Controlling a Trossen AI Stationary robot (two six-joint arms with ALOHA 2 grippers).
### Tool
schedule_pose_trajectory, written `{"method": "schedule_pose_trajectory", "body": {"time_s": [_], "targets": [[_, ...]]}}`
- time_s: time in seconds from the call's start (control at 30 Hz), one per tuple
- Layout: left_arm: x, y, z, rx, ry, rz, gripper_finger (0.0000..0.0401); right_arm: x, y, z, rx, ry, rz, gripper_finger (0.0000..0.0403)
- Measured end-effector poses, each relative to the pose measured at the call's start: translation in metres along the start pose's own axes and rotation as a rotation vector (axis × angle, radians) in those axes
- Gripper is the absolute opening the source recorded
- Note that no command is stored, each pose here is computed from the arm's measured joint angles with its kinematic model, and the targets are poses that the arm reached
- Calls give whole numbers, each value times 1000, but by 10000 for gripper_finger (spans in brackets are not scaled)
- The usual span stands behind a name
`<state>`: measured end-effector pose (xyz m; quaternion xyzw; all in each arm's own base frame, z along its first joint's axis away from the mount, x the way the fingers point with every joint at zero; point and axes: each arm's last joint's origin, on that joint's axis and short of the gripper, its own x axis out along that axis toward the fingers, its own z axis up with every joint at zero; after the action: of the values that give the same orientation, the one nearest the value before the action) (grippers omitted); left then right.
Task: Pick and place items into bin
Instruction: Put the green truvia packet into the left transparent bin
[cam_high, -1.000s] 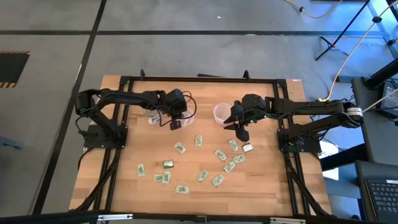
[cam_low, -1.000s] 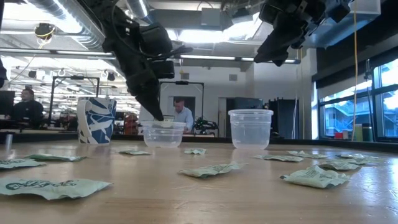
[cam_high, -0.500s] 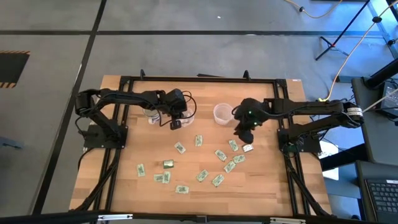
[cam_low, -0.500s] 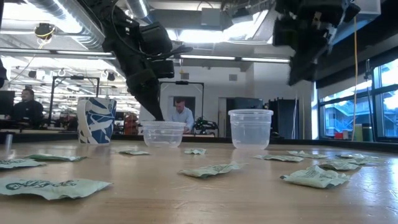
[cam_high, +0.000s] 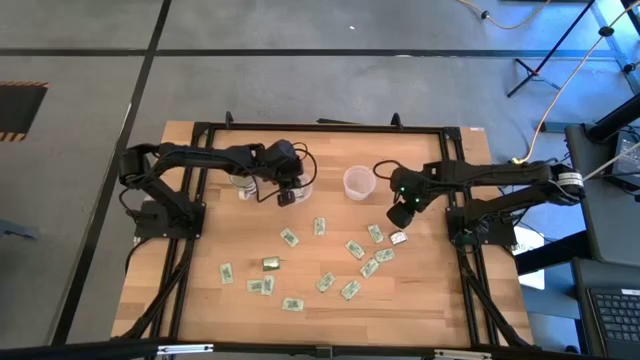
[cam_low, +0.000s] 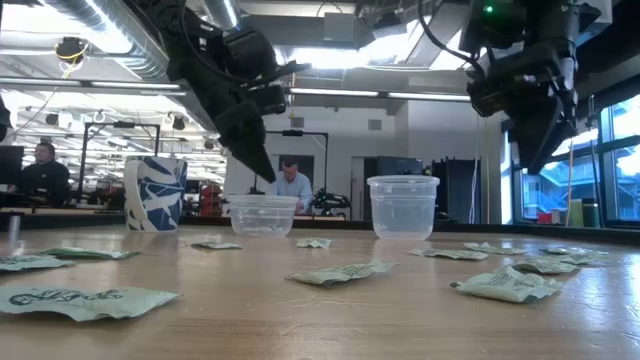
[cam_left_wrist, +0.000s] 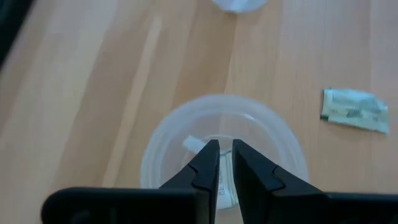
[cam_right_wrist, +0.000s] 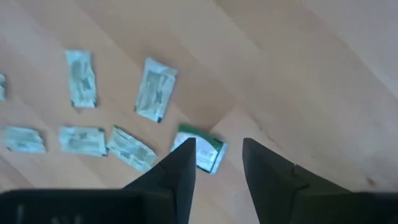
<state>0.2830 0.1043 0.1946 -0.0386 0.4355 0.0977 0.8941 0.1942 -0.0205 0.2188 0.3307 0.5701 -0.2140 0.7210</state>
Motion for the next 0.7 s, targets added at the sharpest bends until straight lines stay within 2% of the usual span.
{"method": "schedule_pose_trajectory", "body": {"time_s": [0.1,0.33,0.7], "targets": [[-9,0,5,4,-55,6,37,12,0,-8,-37,19,-5,134],[-28,-1,14,10,-150,18,36,34,2,-25,-42,32,9,134],[-32,0,18,14,-199,24,38,62,-7,-43,19,-17,-24,134]]}}
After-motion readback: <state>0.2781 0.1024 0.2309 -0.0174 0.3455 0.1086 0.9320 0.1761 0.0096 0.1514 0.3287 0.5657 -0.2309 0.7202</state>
